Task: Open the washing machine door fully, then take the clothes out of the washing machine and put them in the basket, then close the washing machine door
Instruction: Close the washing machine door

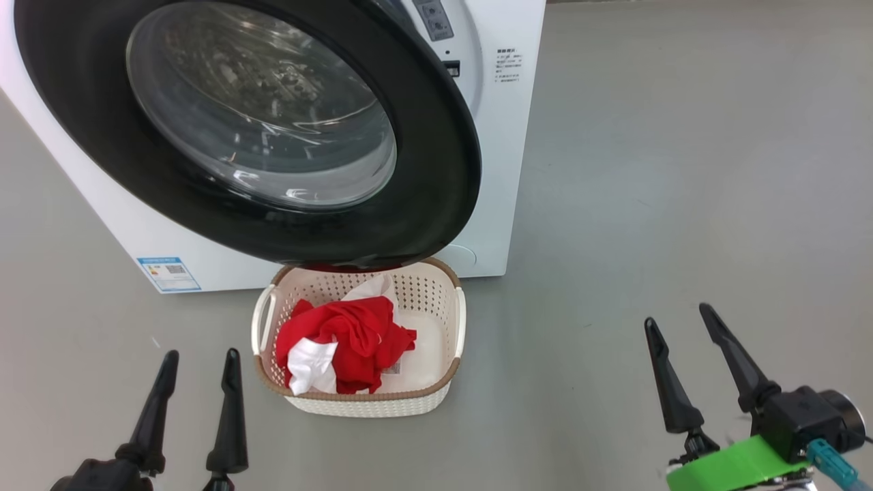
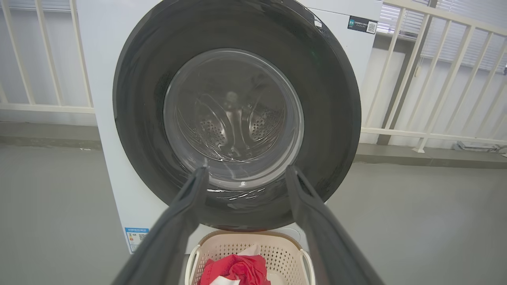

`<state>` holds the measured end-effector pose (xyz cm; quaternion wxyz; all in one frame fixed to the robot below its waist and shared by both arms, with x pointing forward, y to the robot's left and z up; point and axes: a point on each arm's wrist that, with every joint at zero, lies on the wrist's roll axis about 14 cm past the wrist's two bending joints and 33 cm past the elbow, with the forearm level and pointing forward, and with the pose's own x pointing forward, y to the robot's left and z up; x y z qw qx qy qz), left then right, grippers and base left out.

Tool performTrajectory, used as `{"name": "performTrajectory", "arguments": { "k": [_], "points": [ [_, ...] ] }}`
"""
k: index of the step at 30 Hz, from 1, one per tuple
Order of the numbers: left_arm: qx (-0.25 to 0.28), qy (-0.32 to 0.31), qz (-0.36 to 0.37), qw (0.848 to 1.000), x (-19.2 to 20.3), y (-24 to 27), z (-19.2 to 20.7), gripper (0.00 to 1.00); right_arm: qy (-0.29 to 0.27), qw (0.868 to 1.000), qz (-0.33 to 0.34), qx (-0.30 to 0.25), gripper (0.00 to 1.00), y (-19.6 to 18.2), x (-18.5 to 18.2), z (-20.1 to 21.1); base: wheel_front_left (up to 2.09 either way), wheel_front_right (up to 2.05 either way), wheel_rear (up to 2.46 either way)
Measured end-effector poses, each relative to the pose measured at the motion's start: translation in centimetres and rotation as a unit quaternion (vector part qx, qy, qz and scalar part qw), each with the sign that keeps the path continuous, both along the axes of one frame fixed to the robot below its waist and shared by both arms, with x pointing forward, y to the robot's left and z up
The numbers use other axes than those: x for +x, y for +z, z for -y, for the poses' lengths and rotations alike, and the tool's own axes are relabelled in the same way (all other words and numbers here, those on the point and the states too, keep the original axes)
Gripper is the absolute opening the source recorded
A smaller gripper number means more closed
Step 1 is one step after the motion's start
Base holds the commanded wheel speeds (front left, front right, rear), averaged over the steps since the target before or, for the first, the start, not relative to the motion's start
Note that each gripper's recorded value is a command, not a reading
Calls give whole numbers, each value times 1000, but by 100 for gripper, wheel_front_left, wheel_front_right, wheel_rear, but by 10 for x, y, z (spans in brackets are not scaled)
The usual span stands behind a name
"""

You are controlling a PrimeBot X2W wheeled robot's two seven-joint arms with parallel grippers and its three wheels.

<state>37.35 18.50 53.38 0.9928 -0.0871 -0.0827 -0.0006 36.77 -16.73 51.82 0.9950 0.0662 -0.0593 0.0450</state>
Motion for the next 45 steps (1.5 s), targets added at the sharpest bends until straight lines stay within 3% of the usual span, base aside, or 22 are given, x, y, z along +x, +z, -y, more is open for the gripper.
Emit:
{"name": "performTrajectory", "arguments": {
  "k": [14, 15, 16, 17, 19, 31, 45],
  "points": [
    [4, -11, -14, 1000, 0, -10, 6, 100, -1, 1000, -16, 1, 100, -10, 0, 0, 0, 0, 0],
    [4, -12, -15, 1000, 0, -11, 7, 100, 1, 1000, -17, 1, 91, -11, 1, -1, 0, 0, 0],
    [4, -12, -16, 1000, 0, -12, 7, 100, 3, 1000, -17, 1, 48, -11, 2, -2, 0, 0, 0],
    [4, -13, -17, 1000, -1, -13, 8, 100, 6, 1000, -19, 1, 36, -13, 4, -4, 0, 0, 0],
    [3, -16, -18, 1000, -1, -14, 9, 100, 14, 1000, -22, 1, 0, -15, 7, -9, 0, 0, 0],
    [3, -4, -9, 1000, 3, -7, 2, 100, 87, 996, 7, -5, 0, 1, 68, -61, 0, 0, 0],
    [6, 10, -13, 1000, 20, -11, -4, 100, 181, 983, 20, -13, 0, 1, 125, -131, 0, 0, 0]
  ]
}}
